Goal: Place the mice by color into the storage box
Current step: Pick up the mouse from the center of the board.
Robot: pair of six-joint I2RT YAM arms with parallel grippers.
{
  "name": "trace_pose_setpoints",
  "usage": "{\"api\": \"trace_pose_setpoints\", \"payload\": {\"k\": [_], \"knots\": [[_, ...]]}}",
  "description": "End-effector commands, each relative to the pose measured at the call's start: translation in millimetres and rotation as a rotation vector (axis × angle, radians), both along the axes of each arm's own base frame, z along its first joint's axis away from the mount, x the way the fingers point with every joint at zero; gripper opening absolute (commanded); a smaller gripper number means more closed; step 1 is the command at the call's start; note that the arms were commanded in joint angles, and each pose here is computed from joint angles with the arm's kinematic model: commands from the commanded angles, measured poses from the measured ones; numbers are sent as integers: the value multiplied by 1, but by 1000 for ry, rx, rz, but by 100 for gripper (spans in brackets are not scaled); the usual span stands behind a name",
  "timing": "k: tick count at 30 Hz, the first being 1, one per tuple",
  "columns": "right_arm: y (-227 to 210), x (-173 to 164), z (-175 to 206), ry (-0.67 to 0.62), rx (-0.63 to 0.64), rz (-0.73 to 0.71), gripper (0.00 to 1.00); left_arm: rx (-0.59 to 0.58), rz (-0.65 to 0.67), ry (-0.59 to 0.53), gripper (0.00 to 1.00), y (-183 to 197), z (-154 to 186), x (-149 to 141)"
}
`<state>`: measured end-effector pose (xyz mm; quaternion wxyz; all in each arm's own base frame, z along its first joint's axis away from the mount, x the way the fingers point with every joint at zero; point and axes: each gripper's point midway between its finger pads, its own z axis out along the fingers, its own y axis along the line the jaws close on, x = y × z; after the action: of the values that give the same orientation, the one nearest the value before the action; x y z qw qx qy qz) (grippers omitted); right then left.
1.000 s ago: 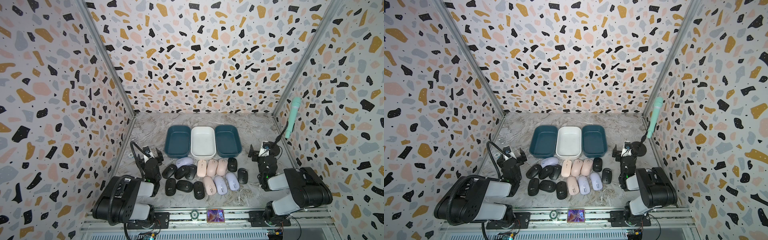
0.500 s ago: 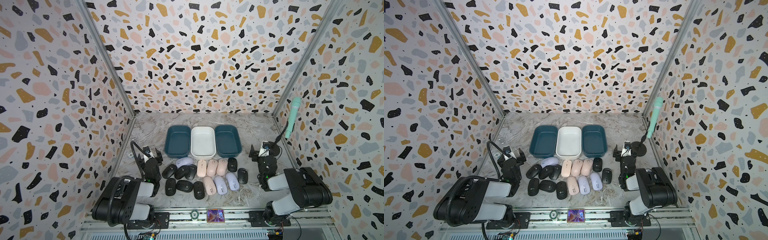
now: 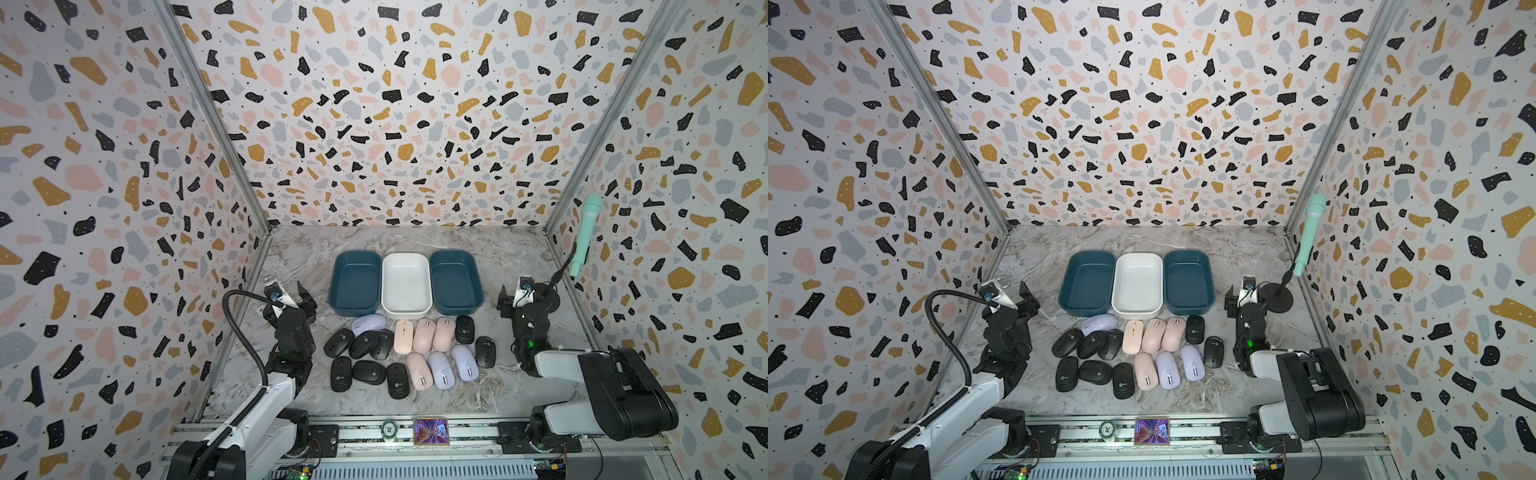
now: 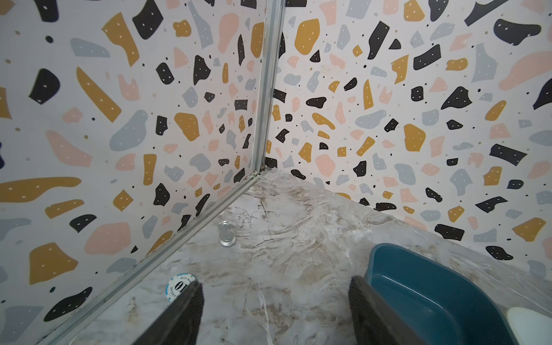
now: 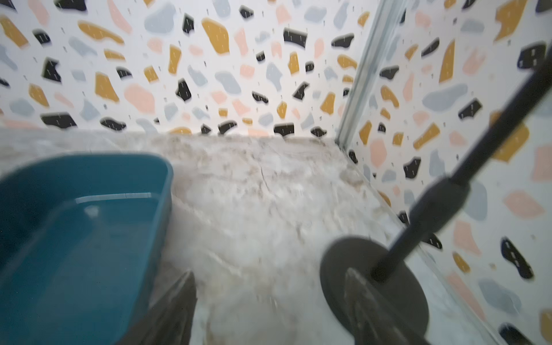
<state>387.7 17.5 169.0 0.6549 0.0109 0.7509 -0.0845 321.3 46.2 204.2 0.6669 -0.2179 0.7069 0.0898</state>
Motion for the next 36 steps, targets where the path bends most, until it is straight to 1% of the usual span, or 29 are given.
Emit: {"api": "trace_pose_setpoints", "payload": {"k": [1,3,5,7,9,13,17,20,21,23,25,28,30,33,36], "knots": [[11,16,27,83,14,22,77,-33,-32,4,75,-7,11,7],[22,20,37,138,26,31,74,-36,-39,25,75,-9,16,12],[33,16,44,174,44,38,73,-35,-47,60,74,-11,18,15],[51,6,47,210,74,85,73,-36,-60,91,74,-15,21,18],[71,-7,45,250,84,143,73,-55,-80,99,74,-20,28,19],[103,-37,36,366,108,248,73,-97,-142,179,74,-34,36,20],[128,-70,19,489,116,330,73,-93,-201,266,74,-56,33,20],[148,-95,0,587,121,388,71,-61,-252,333,75,-74,25,22],[154,-104,-7,612,121,399,71,-46,-268,350,75,-79,22,23],[168,-123,-22,686,110,465,71,-25,-285,366,76,-86,20,26],[174,-137,-34,750,115,462,71,-13,-300,379,76,-92,18,28],[186,-161,-55,853,116,503,72,0,-315,384,76,-99,19,32],[185,-171,-69,910,116,487,73,13,-314,385,76,-101,20,34],[185,-183,-84,969,118,485,74,31,-307,388,77,-100,22,36],[176,-186,-91,997,103,435,74,40,-298,390,78,-99,22,37]]}}
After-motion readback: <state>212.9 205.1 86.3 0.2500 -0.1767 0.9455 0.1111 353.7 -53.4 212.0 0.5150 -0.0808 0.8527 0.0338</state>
